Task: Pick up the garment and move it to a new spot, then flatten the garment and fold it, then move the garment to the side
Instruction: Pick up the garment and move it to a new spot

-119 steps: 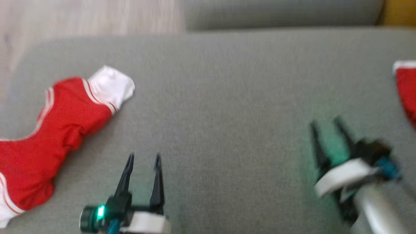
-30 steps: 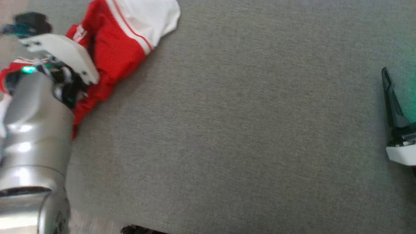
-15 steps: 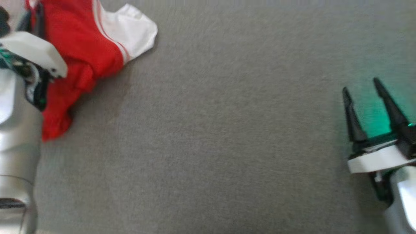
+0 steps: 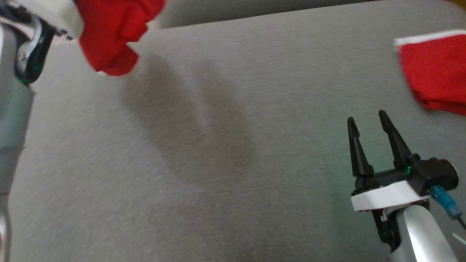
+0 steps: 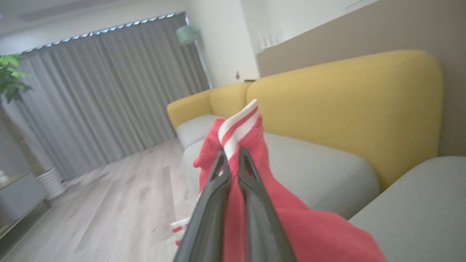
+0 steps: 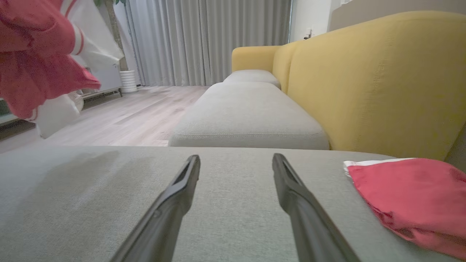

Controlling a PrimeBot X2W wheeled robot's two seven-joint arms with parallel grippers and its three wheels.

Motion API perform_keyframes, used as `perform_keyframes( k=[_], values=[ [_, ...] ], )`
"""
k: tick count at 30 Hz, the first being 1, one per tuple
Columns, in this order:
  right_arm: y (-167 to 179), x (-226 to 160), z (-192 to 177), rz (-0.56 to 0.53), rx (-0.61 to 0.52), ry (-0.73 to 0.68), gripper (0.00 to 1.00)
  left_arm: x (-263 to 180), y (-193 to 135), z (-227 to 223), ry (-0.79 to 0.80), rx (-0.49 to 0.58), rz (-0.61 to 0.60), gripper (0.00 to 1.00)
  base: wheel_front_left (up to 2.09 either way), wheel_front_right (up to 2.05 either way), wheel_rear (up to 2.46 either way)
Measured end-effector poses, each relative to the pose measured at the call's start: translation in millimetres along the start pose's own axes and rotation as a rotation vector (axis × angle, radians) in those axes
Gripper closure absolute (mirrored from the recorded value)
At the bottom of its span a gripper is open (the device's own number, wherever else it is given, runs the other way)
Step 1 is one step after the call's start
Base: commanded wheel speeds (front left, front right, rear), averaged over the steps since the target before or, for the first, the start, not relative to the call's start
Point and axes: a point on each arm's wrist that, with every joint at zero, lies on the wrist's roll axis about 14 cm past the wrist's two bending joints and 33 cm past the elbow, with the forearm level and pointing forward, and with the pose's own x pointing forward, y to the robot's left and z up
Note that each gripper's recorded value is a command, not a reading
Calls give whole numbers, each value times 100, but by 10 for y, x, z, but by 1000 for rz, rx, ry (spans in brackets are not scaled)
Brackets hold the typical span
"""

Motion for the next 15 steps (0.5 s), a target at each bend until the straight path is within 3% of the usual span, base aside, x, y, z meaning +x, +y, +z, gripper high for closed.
perform_keyframes(
  k=[4, 7, 10, 15],
  values=[
    [-266, -240, 162, -99, -10, -37, 0, 239, -747, 407, -107, -7, -180, 100, 0, 0, 0],
    [-382, -399, 215, -155, -2, -49, 0, 313, -1422, 420, -124, -46, -337, 100, 0, 0, 0],
    [-478, -516, 240, -198, 5, -54, 0, 236, -2153, 43, -62, -95, -499, 100, 0, 0, 0],
    [-527, -478, 138, -218, 23, -22, 0, -219, -3037, -1165, 164, -181, -679, 100, 0, 0, 0]
  ],
)
